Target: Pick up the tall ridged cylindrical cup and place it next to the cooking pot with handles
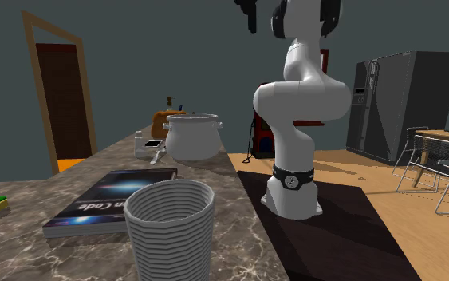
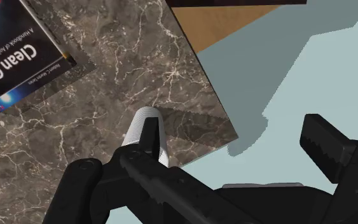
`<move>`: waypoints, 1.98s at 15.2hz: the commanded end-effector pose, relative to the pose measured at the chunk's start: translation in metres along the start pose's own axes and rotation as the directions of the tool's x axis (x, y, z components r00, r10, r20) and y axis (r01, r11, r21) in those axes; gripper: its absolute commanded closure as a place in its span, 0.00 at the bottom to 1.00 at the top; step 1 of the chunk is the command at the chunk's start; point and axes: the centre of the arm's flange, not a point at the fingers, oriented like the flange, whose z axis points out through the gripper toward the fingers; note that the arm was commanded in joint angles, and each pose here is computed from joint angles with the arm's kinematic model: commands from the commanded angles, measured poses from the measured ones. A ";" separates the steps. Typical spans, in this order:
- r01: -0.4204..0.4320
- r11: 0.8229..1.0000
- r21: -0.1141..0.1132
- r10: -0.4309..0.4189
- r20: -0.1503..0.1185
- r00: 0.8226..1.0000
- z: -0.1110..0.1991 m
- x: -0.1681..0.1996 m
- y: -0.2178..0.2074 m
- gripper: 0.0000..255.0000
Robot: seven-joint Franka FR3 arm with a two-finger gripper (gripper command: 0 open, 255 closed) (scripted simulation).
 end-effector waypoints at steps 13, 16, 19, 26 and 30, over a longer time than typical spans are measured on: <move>0.130 0.987 -0.095 -0.133 -0.033 0.991 0.119 0.092 0.020 0.00; 0.161 0.980 -0.120 -0.167 -0.039 0.985 0.148 0.116 0.025 0.00; 0.190 0.971 -0.143 -0.198 -0.044 0.979 0.176 0.140 0.029 0.00; 0.190 0.971 -0.143 -0.198 -0.044 0.979 0.212 0.142 0.034 0.00; 0.190 0.971 -0.143 -0.198 -0.044 0.979 0.215 0.143 0.034 0.00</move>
